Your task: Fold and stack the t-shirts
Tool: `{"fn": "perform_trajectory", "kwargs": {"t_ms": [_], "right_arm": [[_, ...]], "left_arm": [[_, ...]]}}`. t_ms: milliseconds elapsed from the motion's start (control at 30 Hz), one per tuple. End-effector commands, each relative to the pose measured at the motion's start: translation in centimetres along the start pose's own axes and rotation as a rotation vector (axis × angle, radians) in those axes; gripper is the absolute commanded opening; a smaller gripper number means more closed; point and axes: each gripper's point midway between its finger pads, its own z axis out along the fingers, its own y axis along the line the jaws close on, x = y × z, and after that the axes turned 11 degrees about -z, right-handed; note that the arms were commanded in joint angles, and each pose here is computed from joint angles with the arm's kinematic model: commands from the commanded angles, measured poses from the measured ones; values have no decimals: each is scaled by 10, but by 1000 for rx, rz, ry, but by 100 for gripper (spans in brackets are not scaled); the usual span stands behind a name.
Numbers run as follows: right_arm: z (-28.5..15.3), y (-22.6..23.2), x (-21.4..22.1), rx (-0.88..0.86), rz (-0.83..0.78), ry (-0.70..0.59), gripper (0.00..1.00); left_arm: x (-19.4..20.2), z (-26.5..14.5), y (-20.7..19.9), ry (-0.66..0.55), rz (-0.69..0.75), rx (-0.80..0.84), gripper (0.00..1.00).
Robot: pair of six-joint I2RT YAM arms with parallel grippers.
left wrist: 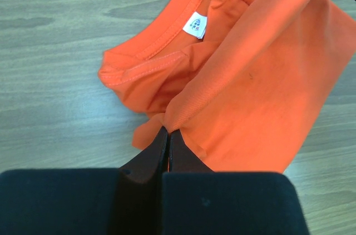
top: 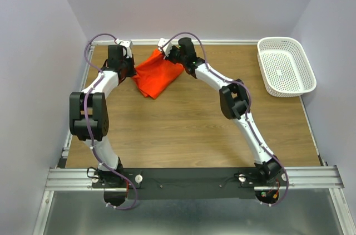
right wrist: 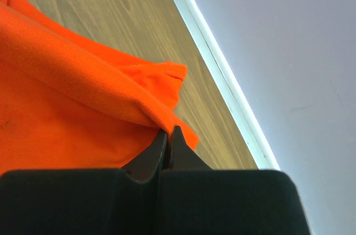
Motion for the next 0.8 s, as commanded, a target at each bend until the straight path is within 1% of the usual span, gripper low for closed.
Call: {"fn": "perform_trajectory", "kwargs": {"t_ms": [0, 133, 500, 533, 567, 600, 633, 667, 700, 733, 767], "right_arm": [[-10, -32, -29, 93, -12, -28, 1], [-13, -32, -26, 112, -15, -18, 0], [-12, -42, -22, 166, -8, -4, 1], [-12, -42, -21, 167, -5, -4, 1], [-9, -38, -18, 164, -1, -1, 3], [-8, -43, -19, 183, 9, -1, 11], [-7, -46, -18, 198, 19, 3, 38], [-4, -43, -6, 224, 45, 34, 55], [-3, -50, -5, 271, 53, 39, 69], [-3, -60, -10, 321, 55, 38, 80], [-5, -67, -3, 375, 67, 75, 82]], "left_arm": [[-18, -1, -7, -49, 35, 47, 0], [-22, 1, -9, -63, 42, 57, 0], [-25, 20, -3, -53, 50, 38, 0], [-27, 21, -1, -59, 50, 25, 1], [-28, 23, 0, -61, 49, 18, 11], [-31, 27, 1, -64, 47, 13, 18], [-35, 29, 4, -72, 36, -4, 25], [-31, 38, 8, -59, 30, -17, 38], [-46, 40, 7, -87, 31, -25, 44], [-53, 43, 13, -104, 19, -67, 52], [-57, 48, 18, -114, 11, -96, 53]]}}
